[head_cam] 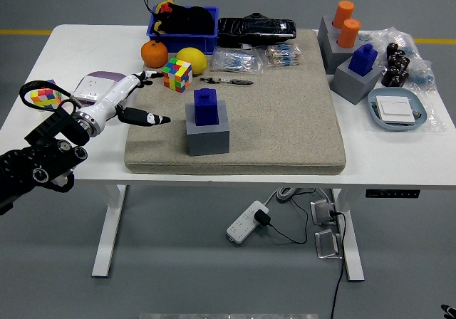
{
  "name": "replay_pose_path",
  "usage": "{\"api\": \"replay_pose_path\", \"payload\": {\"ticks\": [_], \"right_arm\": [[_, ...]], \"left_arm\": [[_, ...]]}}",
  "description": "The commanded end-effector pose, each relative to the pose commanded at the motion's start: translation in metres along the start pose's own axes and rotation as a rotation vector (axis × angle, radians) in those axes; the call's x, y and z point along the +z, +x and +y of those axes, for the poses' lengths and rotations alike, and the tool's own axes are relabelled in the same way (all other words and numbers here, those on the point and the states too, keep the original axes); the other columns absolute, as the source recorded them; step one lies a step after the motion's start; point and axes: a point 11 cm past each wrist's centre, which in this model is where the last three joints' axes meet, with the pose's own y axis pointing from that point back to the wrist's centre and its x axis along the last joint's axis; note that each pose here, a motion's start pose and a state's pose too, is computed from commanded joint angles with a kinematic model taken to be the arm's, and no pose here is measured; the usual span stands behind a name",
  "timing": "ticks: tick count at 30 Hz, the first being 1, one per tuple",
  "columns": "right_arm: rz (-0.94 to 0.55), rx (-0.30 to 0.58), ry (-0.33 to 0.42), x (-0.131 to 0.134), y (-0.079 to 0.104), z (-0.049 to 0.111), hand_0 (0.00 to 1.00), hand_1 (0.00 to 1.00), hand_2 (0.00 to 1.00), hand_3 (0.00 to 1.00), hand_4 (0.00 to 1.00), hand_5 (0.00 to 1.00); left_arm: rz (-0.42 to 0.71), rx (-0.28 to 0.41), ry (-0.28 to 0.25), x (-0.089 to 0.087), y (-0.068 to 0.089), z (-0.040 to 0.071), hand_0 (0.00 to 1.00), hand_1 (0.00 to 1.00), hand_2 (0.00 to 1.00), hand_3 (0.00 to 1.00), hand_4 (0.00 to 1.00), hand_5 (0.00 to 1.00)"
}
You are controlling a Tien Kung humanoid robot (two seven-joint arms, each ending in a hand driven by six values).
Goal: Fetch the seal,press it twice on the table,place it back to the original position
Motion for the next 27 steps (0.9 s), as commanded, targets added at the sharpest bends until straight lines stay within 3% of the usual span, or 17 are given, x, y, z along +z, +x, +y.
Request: {"api": "replay_pose_path", "payload": {"ticks": [6,12,13,27], "right_arm": [[0.003,0.0,-0.001,0.0,0.0,0.0,0.813,0.712,0.68,0.685,0.723,0.508],[0.007,-0.001,0.003,-0.002,0.0,0.0,0.814,0.712,0.681,0.685,0.723,0.508],[0.008,0.0,0.003,-0.002,0.0,0.0,0.813,0.713,0.681,0.685,0.723,0.508],[0.013,-0.002,-0.005,0.002,-0.001,0.0,0.814,0.712,0.681,0.685,0.723,0.508]], "left_arm": [[0.046,-0.029,-0.016,0.009,-0.009,-0.002,0.896,0.952,0.975,0.926,0.998,0.162],[0.113,-0.004,-0.069,0.025,-0.015,-0.006,0.882,0.948,0.973,0.916,0.998,0.151],[0.123,-0.002,-0.074,0.027,-0.016,-0.007,0.868,0.885,0.887,0.867,0.978,0.006],[0.187,-0.009,-0.074,0.035,-0.044,-0.014,0.859,0.854,0.835,0.846,0.922,0.002]]}}
